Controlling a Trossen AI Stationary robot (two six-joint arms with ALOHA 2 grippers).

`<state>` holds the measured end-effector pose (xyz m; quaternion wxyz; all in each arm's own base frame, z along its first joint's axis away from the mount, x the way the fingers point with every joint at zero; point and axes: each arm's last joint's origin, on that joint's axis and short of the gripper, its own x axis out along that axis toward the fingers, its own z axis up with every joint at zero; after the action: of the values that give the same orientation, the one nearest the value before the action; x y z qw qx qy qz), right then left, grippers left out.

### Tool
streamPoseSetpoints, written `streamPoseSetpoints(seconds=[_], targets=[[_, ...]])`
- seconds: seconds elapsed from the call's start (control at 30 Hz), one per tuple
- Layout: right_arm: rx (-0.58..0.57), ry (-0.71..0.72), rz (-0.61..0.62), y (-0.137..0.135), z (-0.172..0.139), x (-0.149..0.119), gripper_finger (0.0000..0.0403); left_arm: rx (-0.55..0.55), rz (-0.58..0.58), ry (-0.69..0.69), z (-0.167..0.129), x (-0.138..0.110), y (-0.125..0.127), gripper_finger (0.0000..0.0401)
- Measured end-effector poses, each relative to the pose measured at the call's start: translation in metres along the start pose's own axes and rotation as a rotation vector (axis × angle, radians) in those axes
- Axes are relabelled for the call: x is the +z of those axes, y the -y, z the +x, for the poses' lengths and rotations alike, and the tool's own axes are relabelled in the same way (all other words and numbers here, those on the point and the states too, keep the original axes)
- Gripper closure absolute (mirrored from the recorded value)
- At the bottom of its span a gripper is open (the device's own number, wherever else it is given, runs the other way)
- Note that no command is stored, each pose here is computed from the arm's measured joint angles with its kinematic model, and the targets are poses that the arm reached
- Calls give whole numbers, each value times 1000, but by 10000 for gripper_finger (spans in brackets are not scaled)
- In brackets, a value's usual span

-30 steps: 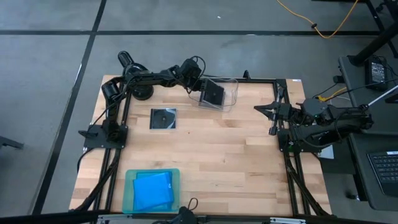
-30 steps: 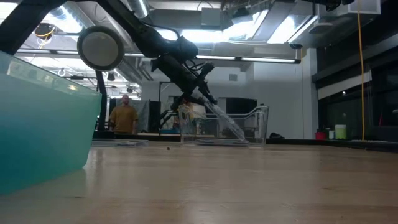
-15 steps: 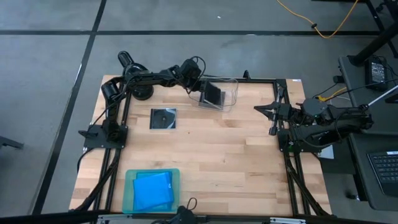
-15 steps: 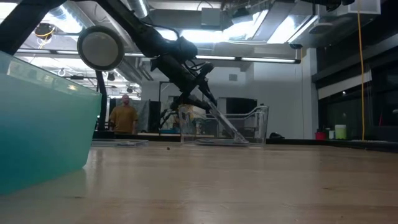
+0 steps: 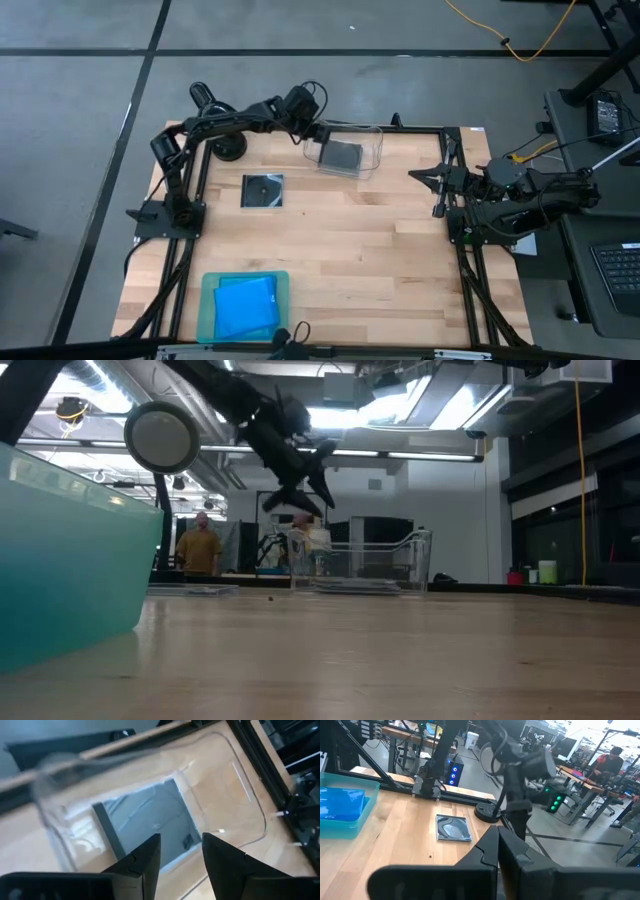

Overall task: Pick & place jewel cases by type
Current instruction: Put the black CD case into the transparent bin

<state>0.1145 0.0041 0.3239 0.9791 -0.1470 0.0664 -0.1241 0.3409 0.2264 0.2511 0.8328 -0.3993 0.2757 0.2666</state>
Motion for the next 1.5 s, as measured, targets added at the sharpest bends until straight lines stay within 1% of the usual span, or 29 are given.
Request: streamPoseSetpoints(seconds=[0.17,0.33,0.47,0.57,0.63,0.73,0.87,0.93,1.03,1.13,1.2,1.33,1.4,1.5], targets=[[0,0,0,0,0,0,395,51,83,31,-24,12,22,264],[0,1,0,0,0,0,395,48,124,71,-41,21,47,265],[0,2,1,0,0,0,395,8,154,103,-51,24,70,265],[-1,6,2,1,-1,0,395,-32,185,101,-62,21,88,265],[-1,4,2,1,-2,0,395,-69,208,120,-76,18,101,265],[1,-2,0,1,-2,-1,395,-104,240,124,-101,6,117,265],[10,-36,-15,0,-2,-4,395,-36,276,123,-141,-21,131,265],[14,-51,-22,-1,-2,-6,395,36,276,118,-160,-42,133,265],[19,-67,-29,-1,-2,-7,395,85,257,141,-178,-78,134,265],[20,-73,-32,-1,-3,-8,395,84,241,152,-188,-113,127,265],[20,-73,-32,-1,-3,-8,395,96,242,145,-189,-137,114,265],[20,-72,-31,-1,-3,-8,395,64,217,138,-179,-181,82,265],[21,-73,-32,-1,-2,-8,395,45,195,136,-172,-198,63,265],[24,-84,-37,-1,-3,-9,395,72,158,119,-158,-221,32,269]])
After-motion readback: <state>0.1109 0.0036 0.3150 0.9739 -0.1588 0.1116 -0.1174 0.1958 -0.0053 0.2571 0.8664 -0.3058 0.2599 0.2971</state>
